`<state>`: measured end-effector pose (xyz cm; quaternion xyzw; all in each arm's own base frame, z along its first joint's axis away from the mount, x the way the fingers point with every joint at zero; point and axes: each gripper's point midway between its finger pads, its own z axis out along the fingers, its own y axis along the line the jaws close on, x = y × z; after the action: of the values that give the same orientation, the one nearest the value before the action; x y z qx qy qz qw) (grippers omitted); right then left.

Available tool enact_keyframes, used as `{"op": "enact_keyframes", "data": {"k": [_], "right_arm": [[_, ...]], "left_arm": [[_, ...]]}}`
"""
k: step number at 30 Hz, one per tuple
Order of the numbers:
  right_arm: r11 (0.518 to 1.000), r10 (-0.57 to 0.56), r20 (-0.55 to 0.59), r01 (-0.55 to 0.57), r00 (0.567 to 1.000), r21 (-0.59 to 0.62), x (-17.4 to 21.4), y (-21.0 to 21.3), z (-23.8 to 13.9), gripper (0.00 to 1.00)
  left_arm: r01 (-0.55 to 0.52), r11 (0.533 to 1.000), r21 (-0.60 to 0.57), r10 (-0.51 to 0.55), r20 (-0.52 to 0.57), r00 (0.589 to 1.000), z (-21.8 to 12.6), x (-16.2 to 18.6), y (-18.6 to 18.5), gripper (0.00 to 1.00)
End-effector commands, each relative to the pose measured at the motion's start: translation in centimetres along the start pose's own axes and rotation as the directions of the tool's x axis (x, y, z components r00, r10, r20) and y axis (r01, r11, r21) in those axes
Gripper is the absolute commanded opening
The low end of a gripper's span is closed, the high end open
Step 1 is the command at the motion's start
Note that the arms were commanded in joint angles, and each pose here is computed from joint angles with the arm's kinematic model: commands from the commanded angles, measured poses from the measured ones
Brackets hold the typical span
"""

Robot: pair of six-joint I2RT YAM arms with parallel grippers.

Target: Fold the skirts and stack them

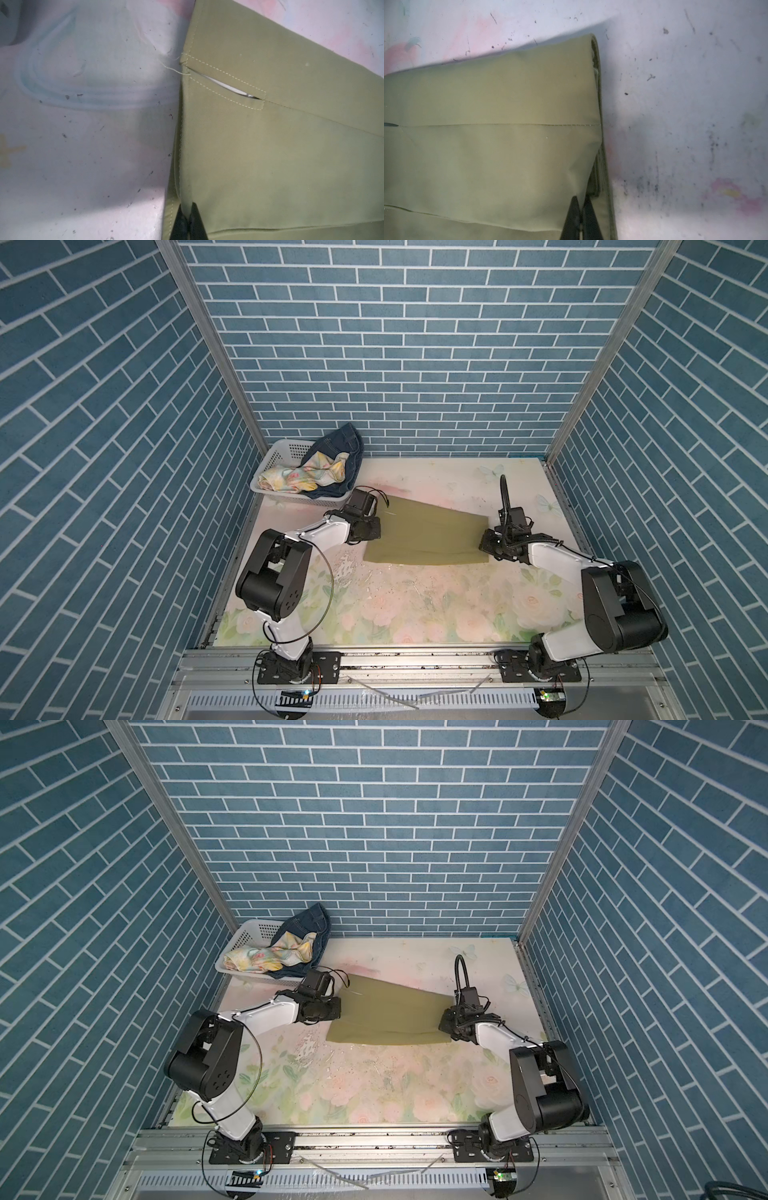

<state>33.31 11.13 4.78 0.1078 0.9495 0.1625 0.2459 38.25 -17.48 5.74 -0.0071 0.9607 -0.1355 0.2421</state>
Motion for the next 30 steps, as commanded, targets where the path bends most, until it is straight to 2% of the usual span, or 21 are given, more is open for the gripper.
{"op": "enact_keyframes", "data": {"k": [1,8,13,19,30], "right_arm": [[0.999,-0.031,0.082,0.032,0.996,-0.019,-2.8,1.4,-1.9,0.0],[0.998,-0.057,0.136,0.059,0.989,-0.01,-4.6,2.2,-4.8,0.0],[0.997,-0.07,0.15,0.072,0.986,-0.01,-5.0,2.5,-6.2,0.0],[0.997,-0.07,0.129,0.072,0.989,-0.012,-3.7,2.0,-6.4,0.0],[0.999,-0.034,0.01,0.033,0.999,0.034,1.6,-1.3,-2.8,0.0]], "left_arm": [[0.001,1.0,0.017,-0.002,0.049,0.999,-2.3,-2.1,-0.9,0.0],[-0.006,0.999,0.032,0.003,0.098,0.995,-4.7,-3.6,-1.6,0.0],[-0.006,0.999,0.032,0.003,0.108,0.994,-5.7,-3.2,-1.5,0.0],[0.003,0.999,0.032,-0.006,0.096,0.995,-5.8,-1.2,-1.2,0.0],[0.031,0.999,0.019,-0.031,-0.004,1.0,-2.1,4.7,-0.2,0.0]]}}
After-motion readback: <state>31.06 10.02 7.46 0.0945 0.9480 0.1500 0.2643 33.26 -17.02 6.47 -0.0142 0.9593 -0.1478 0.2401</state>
